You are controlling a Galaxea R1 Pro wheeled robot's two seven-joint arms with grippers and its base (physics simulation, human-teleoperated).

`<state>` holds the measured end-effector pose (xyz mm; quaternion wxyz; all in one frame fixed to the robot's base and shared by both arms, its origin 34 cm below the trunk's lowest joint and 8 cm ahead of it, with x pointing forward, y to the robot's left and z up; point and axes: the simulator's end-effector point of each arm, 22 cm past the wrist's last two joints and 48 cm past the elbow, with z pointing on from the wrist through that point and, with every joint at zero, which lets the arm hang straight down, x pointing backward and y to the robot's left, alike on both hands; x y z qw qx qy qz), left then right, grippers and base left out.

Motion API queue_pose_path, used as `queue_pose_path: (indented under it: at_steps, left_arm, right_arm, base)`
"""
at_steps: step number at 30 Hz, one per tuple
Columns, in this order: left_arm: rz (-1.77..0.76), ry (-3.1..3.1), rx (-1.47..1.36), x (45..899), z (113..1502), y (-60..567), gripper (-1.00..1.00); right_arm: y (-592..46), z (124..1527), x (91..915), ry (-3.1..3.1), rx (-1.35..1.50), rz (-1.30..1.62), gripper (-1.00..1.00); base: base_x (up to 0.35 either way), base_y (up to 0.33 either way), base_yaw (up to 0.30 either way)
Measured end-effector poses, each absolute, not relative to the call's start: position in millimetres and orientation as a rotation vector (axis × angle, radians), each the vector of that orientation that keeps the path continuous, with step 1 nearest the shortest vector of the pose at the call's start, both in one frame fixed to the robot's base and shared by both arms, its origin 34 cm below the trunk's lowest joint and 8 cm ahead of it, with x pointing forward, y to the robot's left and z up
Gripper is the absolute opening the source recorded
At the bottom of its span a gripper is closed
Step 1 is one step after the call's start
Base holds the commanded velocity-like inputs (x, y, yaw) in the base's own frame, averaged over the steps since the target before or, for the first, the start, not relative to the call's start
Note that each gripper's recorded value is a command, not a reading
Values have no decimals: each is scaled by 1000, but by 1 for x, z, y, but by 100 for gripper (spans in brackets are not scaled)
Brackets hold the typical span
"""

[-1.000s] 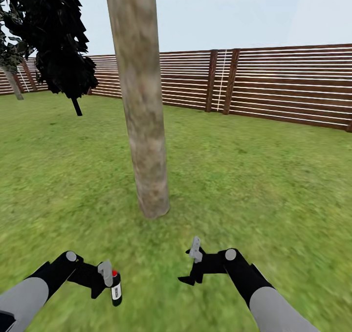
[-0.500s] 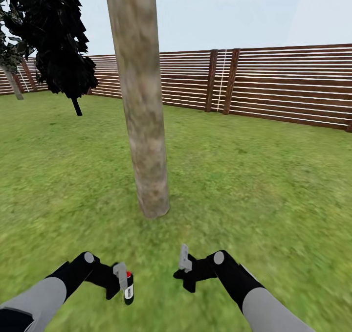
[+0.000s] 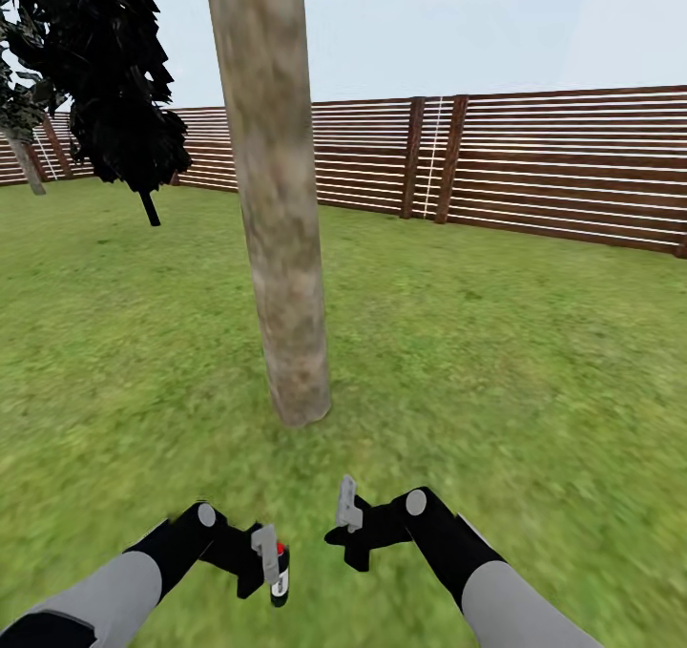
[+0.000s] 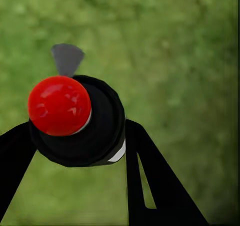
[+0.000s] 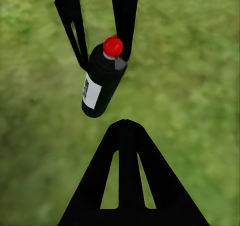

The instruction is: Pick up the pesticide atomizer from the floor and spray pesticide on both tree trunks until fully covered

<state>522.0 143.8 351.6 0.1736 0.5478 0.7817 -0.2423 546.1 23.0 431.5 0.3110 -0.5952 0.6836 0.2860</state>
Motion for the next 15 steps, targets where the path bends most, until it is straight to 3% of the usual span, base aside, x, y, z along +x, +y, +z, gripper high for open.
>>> queue_pose_path:
  at_steps: [15]
  left_arm:
    - [-757,2099,1599,512,357,113,-100]
  right_arm:
    - [20,430,547,1808,-1572,750,-100]
  base:
    - [0,0,0]
